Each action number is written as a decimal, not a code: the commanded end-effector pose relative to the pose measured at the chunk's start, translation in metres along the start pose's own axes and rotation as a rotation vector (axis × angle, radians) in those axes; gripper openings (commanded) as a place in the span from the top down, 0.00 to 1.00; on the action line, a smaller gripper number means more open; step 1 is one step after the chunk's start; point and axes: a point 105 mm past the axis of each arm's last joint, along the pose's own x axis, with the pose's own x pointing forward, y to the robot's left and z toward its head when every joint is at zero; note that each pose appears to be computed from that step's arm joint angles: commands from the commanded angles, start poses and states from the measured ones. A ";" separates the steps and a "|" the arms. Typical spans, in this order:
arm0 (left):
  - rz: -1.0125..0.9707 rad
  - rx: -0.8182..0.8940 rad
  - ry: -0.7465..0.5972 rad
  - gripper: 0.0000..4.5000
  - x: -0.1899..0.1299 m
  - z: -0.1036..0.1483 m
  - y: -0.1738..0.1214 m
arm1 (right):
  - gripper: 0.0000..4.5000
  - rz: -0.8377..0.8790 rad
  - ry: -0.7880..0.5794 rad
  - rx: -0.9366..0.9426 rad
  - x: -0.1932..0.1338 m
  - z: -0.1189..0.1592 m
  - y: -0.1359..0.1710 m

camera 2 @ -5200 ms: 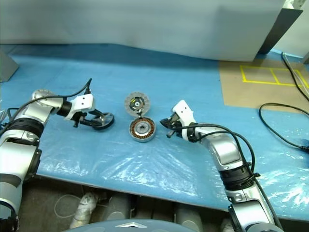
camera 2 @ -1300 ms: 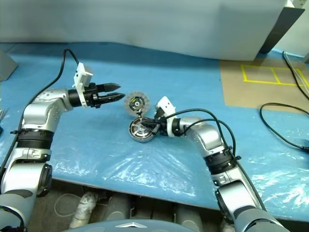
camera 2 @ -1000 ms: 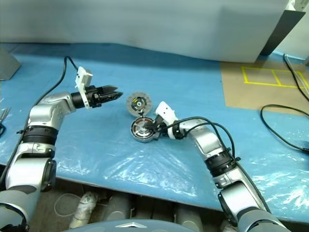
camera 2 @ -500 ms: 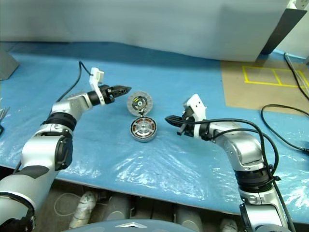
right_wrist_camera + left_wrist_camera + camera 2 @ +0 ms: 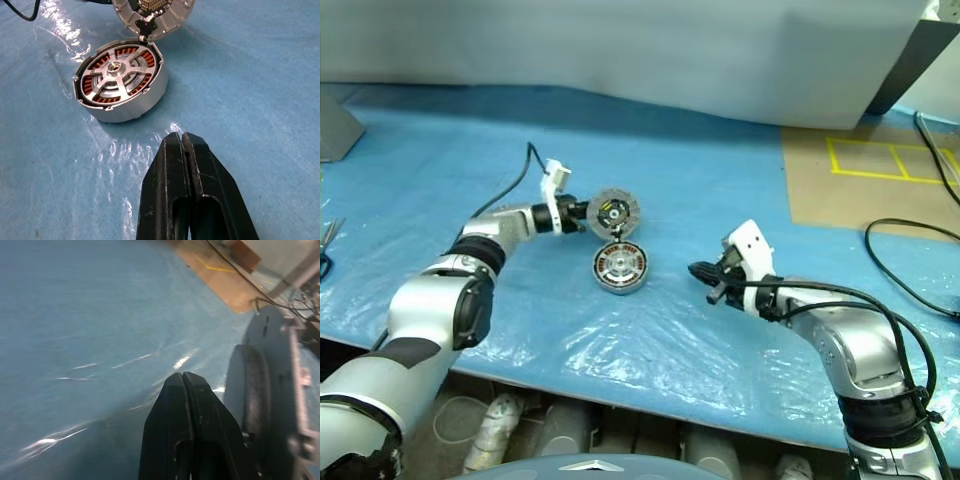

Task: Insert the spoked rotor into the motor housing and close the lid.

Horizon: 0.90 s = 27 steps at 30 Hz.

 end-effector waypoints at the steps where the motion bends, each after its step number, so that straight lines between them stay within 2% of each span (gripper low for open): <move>1: -0.131 0.118 -0.015 0.99 0.008 0.027 -0.020 | 1.00 0.001 -0.030 -0.041 -0.004 0.010 0.005; 4: -0.224 0.172 -0.052 0.99 0.009 0.048 -0.035 | 1.00 0.001 -0.030 -0.042 -0.004 0.011 0.005; 8: -0.385 0.221 -0.042 0.99 0.009 0.059 -0.058 | 1.00 0.007 -0.029 -0.045 0.000 0.012 0.005; 11: -0.501 0.274 0.023 0.99 0.009 0.051 -0.073 | 1.00 0.009 -0.031 -0.044 0.002 0.013 0.004; 15: -0.571 0.370 0.192 0.99 0.008 0.007 -0.084 | 1.00 0.005 -0.031 -0.051 0.005 0.014 0.002; 18: -0.559 0.370 0.205 0.99 0.006 0.000 -0.082 | 1.00 -0.002 -0.034 -0.046 0.006 0.015 0.001; 21: -0.540 0.348 0.116 0.99 0.002 0.027 -0.081 | 1.00 -0.001 -0.034 -0.034 0.005 0.012 0.004; 24: -0.599 0.302 -0.024 0.99 -0.008 0.069 -0.098 | 1.00 -0.006 -0.032 -0.020 0.004 0.009 0.003; 27: -0.635 0.261 -0.118 0.99 -0.021 0.097 -0.109 | 1.00 -0.009 -0.030 -0.013 0.005 0.006 0.004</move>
